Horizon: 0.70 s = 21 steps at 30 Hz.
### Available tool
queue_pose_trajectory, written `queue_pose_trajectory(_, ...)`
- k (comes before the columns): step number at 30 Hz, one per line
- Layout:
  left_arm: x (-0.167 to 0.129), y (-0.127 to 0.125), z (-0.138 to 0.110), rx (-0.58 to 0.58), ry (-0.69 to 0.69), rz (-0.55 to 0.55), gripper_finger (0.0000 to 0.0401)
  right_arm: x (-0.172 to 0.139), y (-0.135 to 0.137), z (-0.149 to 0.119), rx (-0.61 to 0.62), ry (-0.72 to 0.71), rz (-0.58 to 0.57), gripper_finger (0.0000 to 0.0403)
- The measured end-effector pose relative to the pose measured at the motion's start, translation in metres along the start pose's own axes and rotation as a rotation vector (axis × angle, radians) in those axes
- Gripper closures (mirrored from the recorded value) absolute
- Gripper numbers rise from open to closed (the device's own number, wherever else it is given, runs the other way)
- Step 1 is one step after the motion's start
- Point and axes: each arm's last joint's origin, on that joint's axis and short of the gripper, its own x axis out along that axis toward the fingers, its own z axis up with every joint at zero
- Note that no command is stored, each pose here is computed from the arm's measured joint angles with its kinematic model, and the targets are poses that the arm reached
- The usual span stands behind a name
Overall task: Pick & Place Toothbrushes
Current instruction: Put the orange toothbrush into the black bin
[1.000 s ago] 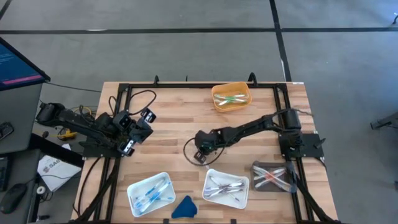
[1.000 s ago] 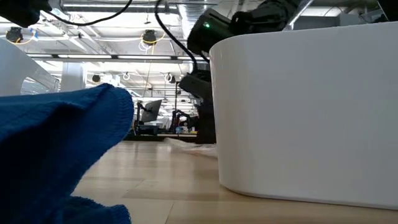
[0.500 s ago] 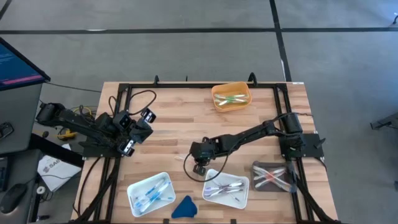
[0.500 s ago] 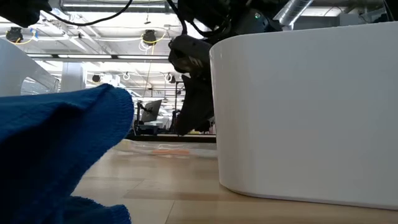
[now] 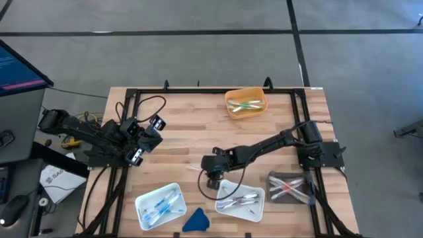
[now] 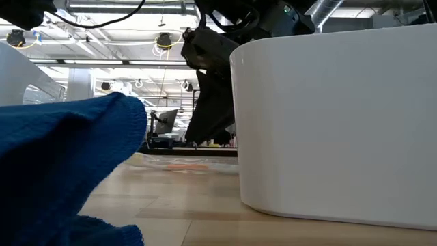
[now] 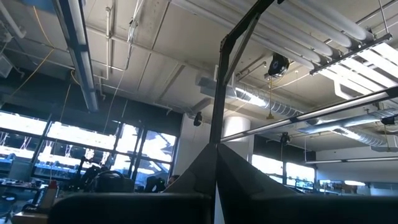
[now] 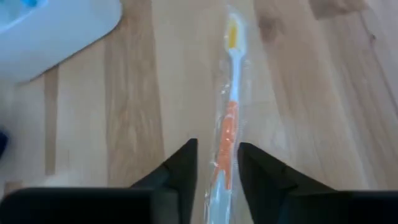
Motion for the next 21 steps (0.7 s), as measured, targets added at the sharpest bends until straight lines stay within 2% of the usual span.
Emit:
queue_pose_trajectory(6, 0.0, 0.0, 0.0001, 0.0, -0.001, 0.0, 0.0397, -0.0008, 0.0081, -0.0029, -0.157, -0.002, 0.012, 0.0235)
queue_pose_trajectory(11, 0.0, 0.0, 0.0001, 0.001, -0.001, 0.0, 0.0397, -0.0015, 0.0109, -0.0016, -0.17, -0.035, -0.016, 0.0195)
queue_pose_trajectory(15, 0.0, 0.0, 0.0, 0.0, 0.0, 0.0, 0.0397, -0.0014, 0.0102, -0.0013, -0.147, -0.036, -0.02, 0.0181)
queue_pose_trajectory(21, 0.0, 0.0, 0.0, 0.001, 0.0, 0.0, 0.0397, -0.0015, 0.0084, -0.0006, -0.112, -0.052, -0.064, 0.0181)
